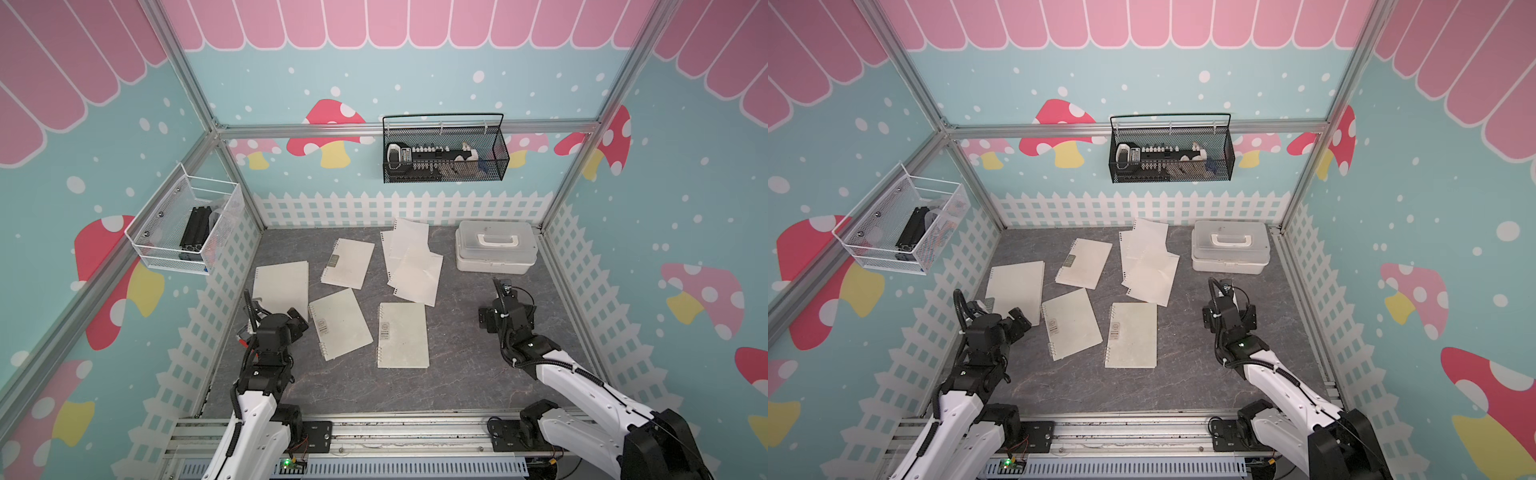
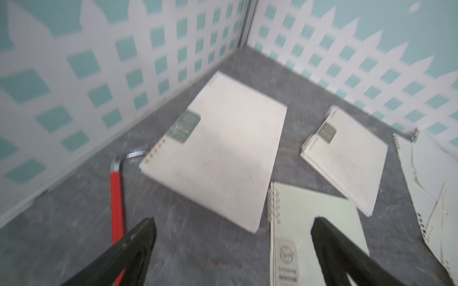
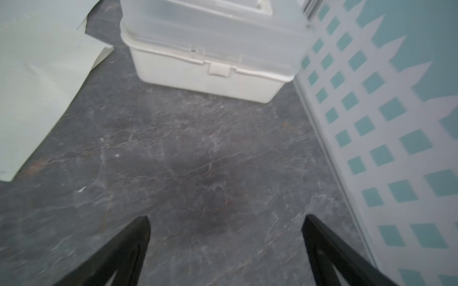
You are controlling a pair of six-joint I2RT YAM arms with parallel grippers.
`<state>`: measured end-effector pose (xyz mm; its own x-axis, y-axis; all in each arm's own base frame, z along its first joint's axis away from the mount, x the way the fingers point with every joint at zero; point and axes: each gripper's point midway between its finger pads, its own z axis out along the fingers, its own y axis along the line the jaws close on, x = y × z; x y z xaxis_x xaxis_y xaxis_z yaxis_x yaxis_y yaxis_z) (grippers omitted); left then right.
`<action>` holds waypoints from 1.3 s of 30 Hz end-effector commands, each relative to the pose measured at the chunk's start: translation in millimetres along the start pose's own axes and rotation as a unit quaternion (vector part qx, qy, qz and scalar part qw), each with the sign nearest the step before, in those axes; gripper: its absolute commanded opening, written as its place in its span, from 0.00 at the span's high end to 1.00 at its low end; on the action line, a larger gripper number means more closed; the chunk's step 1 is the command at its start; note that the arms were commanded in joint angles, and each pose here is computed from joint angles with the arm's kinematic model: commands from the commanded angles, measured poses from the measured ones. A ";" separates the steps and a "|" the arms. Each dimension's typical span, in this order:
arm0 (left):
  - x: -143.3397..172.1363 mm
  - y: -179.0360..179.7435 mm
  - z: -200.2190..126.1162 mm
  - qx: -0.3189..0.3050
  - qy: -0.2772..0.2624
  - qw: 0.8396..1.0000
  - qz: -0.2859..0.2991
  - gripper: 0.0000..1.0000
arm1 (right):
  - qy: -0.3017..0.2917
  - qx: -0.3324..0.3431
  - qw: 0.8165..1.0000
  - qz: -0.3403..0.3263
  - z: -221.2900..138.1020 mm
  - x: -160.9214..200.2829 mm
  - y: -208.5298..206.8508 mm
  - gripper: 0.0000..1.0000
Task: Tear off pages from different notebooks
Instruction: Reset both arms
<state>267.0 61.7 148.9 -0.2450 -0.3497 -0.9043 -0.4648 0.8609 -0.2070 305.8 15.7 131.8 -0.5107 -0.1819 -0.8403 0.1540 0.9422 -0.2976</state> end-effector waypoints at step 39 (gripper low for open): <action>18.2 -101.5 108.7 0.195 -0.015 0.969 0.147 0.00 | -0.093 0.028 0.993 0.071 91.7 -3.3 -34.6 0.01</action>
<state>400.3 0.2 109.5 -0.2744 -0.0705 -0.9590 0.0098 0.9971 -0.0761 373.0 -42.5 90.4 -0.3616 -0.1108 -0.9257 0.2501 0.9450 -0.2108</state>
